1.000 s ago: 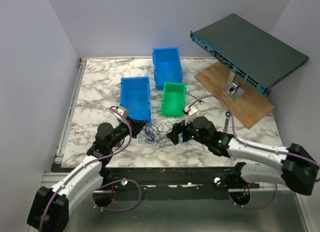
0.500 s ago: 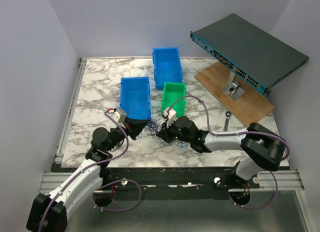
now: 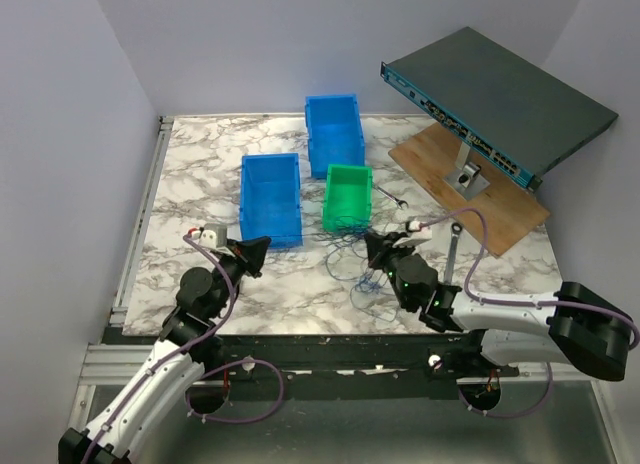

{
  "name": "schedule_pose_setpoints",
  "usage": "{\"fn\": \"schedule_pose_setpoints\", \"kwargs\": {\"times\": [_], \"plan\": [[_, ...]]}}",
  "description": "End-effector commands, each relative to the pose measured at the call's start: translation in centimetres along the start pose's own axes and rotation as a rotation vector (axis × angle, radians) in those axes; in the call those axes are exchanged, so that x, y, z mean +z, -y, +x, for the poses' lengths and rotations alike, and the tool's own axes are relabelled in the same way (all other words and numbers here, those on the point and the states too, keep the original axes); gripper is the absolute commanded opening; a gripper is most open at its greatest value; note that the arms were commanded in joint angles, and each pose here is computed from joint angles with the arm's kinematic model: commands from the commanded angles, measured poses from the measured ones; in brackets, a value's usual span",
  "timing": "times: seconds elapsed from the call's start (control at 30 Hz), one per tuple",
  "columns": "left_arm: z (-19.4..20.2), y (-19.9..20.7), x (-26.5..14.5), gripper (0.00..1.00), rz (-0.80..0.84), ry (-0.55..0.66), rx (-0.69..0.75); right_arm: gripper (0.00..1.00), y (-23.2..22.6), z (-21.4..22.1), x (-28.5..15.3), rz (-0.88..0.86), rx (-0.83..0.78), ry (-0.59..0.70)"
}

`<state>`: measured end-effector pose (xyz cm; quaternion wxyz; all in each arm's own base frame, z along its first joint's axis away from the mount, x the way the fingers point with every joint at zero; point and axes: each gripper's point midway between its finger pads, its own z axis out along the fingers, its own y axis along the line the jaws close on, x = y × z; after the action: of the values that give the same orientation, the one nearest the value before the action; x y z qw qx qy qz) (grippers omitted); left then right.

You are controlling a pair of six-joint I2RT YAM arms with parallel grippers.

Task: Untangle the cables

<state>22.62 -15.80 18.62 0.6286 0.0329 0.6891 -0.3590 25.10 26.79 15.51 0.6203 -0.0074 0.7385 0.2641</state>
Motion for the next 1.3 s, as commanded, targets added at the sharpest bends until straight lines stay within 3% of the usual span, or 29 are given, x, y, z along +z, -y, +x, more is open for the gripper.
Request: {"fn": "schedule_pose_setpoints", "kwargs": {"times": [0.0, 0.07, 0.2, 0.33, 0.37, 0.47, 0.53, 0.7, 0.73, 0.83, 0.93, 1.27], "plan": [[-2.2, -9.3, -2.4, 0.00, -0.485, 0.162, 0.024, 0.01, 13.9, -3.7, -3.7, 0.646, 0.013, 0.269], [-2.2, -8.7, -2.0, 0.00, -0.443, 0.156, 0.036, 0.01, 13.5, -3.5, -3.5, 0.614, 0.009, 0.250], [-1.8, -6.3, -0.6, 0.00, -0.298, 0.102, 0.078, 0.02, 9.1, -2.2, -1.2, 0.345, -0.081, 0.127], [-1.2, -5.7, 0.2, 0.00, -0.265, 0.048, 0.090, 0.11, 7.0, -1.5, -0.5, 0.222, -0.105, 0.091], [-1.1, -6.1, 0.1, 0.00, -0.289, 0.038, 0.088, 0.18, 6.5, -1.4, -0.3, 0.196, -0.115, 0.081], [-1.1, -6.4, 0.1, 0.00, -0.305, 0.039, 0.084, 0.62, 4.8, -0.7, -0.3, 0.080, -0.146, 0.049], [-0.9, -5.6, 0.3, 0.00, -0.255, 0.038, 0.092, 0.66, 3.7, -0.3, -0.2, 0.015, -0.156, 0.033], [-0.2, -4.0, 1.3, 0.13, -0.155, -0.013, 0.115, 0.42, 2.7, 1.0, 0.3, -0.033, -0.185, -0.013], [0.2, -3.4, 1.5, 0.19, -0.116, -0.040, 0.116, 0.35, 2.5, 1.1, 0.5, -0.042, -0.189, -0.019], [1.1, -1.7, 2.2, 0.53, -0.016, -0.103, 0.128, 0.17, 2.1, 1.6, 0.8, -0.054, -0.199, -0.043], [2.2, -0.3, 3.0, 0.69, 0.078, -0.168, 0.124, 0.03, 1.7, 1.6, 0.8, -0.070, -0.189, -0.043], [6.1, 4.5, 4.7, 0.78, 0.311, -0.373, 0.154, 0.01, -2.1, 2.3, -0.4, -0.304, -0.169, -0.076]]}}
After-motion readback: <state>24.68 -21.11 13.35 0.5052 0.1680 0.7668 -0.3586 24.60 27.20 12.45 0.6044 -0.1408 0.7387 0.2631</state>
